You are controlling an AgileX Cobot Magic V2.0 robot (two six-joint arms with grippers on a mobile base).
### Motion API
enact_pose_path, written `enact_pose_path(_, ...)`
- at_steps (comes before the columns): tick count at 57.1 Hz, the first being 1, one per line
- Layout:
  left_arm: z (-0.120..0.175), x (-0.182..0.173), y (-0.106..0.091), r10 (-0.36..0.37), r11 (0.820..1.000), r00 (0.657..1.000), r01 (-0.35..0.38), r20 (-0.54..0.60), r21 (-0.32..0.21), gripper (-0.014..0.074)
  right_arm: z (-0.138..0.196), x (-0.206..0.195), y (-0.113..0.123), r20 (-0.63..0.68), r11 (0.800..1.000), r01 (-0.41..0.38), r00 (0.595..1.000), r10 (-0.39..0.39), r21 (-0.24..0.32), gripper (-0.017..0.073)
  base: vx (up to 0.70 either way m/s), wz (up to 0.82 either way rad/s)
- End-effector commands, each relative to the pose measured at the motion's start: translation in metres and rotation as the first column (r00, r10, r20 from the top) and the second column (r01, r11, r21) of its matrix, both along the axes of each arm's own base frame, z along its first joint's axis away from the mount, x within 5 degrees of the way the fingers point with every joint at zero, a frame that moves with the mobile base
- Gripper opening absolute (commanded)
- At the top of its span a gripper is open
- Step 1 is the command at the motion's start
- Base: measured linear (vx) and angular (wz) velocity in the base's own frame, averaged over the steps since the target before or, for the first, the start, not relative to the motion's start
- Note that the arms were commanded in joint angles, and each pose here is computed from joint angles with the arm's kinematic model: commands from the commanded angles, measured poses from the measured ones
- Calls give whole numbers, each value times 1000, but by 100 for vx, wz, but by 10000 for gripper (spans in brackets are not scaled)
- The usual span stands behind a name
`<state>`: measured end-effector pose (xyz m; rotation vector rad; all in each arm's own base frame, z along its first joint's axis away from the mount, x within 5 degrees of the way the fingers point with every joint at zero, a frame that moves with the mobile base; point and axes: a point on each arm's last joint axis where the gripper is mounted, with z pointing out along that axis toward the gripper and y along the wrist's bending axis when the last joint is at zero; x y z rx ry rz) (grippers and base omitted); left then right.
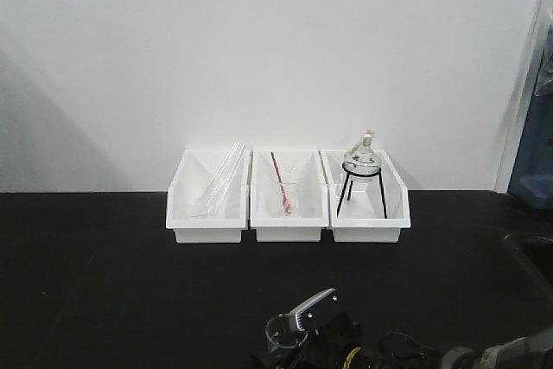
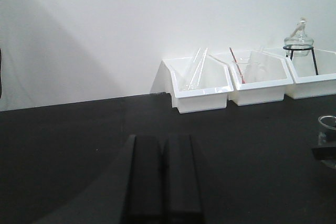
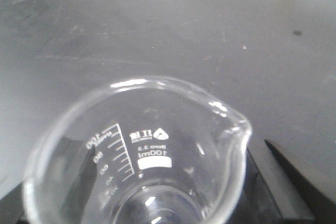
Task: Pick beaker and place in left cabinet
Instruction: 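Move the right gripper down around the clear glass beaker, then close the right gripper on the beaker and lift it up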
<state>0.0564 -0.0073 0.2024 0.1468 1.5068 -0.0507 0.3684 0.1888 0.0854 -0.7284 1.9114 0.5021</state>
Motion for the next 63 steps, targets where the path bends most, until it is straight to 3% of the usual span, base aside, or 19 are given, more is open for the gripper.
enact_pose_path(1, 3, -1, 0, 1, 1000, 996, 1, 84, -22, 1, 34, 7, 5, 112, 995, -14, 994, 4, 96, 586, 0, 0)
enact_pose_path(11, 3, -1, 0, 1, 1000, 996, 1, 84, -22, 1, 34, 7, 5, 114, 996, -20, 993, 9, 91, 525, 0, 0)
enact_pose_path(25, 3, -1, 0, 1, 1000, 996, 1, 84, -22, 1, 60, 4, 5, 84, 987, -5, 996, -9, 161, 336, 0, 0)
enact_pose_path(31, 3, -1, 0, 1, 1000, 996, 1, 84, -22, 1, 84, 0, 5, 125, 991, -24, 992, 7, 128, 233, 0, 0)
enact_pose_path(38, 3, -1, 0, 1, 1000, 996, 1, 84, -22, 1, 112, -9, 9, 153, 995, -21, 988, 6, 93, 174, 0, 0)
enact_pose_path(54, 3, -1, 0, 1, 1000, 996, 1, 84, -22, 1, 188, -38, 22, 276, 989, -59, 961, 21, 132, 158, 0, 0)
enact_pose_path(63, 3, -1, 0, 1, 1000, 996, 1, 84, -22, 1, 239, -39, 24, 235, 984, 43, 968, -85, 175, 158, 0, 0)
